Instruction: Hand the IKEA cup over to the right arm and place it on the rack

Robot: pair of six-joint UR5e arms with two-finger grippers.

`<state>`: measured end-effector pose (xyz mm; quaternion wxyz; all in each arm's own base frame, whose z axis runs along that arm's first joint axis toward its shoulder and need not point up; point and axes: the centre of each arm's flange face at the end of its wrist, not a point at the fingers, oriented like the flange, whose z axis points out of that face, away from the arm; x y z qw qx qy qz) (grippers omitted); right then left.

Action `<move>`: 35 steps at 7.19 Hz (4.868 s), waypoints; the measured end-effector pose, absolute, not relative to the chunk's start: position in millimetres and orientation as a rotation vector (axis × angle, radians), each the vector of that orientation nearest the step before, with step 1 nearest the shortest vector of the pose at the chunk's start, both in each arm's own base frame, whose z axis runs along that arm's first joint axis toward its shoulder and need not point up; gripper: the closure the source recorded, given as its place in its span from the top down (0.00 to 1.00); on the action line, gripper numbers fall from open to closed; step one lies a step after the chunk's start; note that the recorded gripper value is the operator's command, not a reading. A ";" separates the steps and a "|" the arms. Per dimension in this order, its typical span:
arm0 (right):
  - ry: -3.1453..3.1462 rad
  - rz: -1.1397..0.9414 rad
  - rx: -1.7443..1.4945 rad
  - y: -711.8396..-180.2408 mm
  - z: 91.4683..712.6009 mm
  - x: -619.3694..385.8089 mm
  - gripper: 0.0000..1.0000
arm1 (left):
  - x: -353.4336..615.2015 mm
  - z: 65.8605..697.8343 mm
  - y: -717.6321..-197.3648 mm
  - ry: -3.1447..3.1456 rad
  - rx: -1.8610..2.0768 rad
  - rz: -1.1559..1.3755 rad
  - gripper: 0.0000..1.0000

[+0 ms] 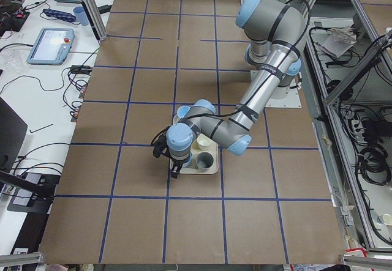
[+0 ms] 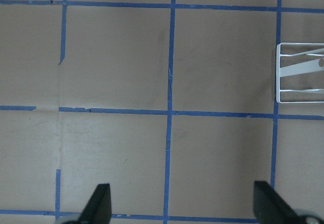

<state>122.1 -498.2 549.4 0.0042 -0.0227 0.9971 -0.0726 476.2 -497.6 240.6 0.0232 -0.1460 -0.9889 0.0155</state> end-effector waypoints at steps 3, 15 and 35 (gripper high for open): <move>3.124 -0.228 -0.071 -498.2 549.4 122.1 1.00 | 476.5 219.5 -496.4 -3.057 -0.462 -0.045 0.83; 3.124 -0.232 -0.071 -498.4 550.3 122.1 1.00 | 456.6 229.0 -517.3 -3.061 -0.512 -0.047 0.13; 2.863 0.032 0.315 -479.5 556.4 15.9 1.00 | 24.3 363.7 -536.8 -1.770 0.011 0.016 0.00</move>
